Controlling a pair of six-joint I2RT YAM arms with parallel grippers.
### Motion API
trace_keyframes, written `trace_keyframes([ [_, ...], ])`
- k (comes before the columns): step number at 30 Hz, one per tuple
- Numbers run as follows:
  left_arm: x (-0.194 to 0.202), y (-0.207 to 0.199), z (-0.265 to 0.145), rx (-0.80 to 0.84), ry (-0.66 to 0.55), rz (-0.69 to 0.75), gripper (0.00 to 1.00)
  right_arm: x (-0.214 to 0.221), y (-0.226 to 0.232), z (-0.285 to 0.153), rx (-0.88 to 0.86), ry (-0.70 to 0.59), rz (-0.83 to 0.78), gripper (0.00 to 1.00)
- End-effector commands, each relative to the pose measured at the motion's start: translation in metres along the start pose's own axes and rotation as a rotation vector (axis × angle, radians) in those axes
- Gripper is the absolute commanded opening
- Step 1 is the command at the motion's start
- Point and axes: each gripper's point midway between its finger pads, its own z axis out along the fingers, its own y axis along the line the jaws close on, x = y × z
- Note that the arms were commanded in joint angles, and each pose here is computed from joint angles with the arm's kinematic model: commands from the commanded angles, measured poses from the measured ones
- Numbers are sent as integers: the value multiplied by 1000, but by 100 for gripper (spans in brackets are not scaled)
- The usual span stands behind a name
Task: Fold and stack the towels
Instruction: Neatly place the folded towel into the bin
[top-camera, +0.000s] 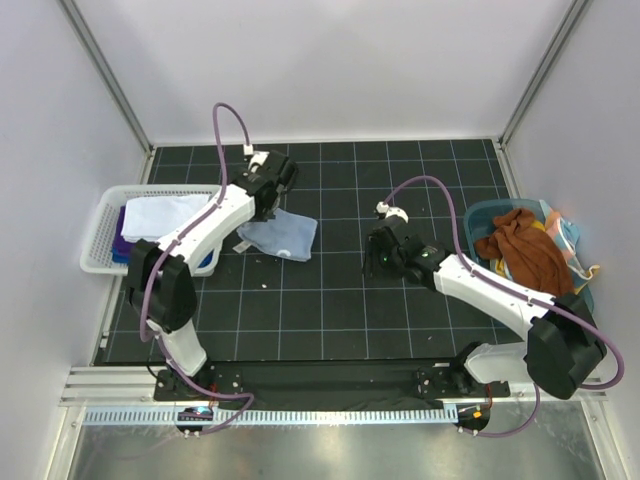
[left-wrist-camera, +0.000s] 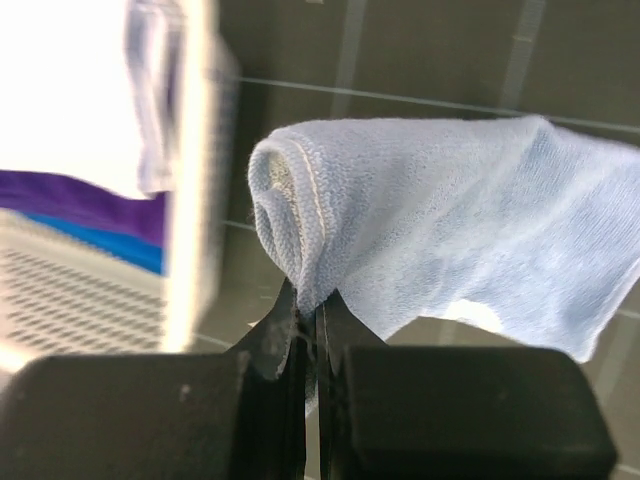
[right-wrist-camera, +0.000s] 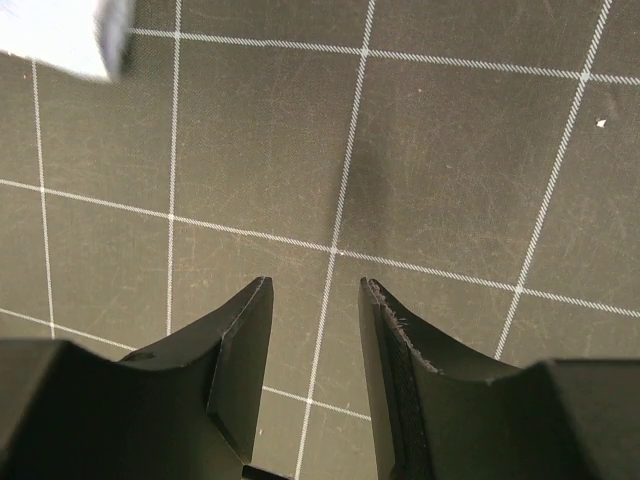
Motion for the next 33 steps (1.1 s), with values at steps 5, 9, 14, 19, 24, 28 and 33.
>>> trace_keyframes([
  [5, -30, 92, -12, -213, -48, -11, 0, -26, 20, -6, -69, -53, -24, 46],
  [9, -42, 115, -18, -201, -81, -65, 0, -29, 22, -2, -73, -55, -36, 46],
  [14, -45, 144, -16, -235, -66, -66, 0, -27, 27, 2, -95, -52, -32, 46],
  [19, -46, 161, -5, -216, -88, -104, 0, -22, 25, 6, -96, -44, -30, 45],
  [24, -47, 181, 5, -205, -113, -174, 0, -16, 27, 9, -114, -30, -30, 44],
  [28, -47, 201, 15, -251, -148, -219, 0, -14, 26, 10, -116, -29, -38, 44],
  [33, -49, 227, 23, -317, -181, -281, 0, -15, 28, 10, -128, -28, -44, 43],
])
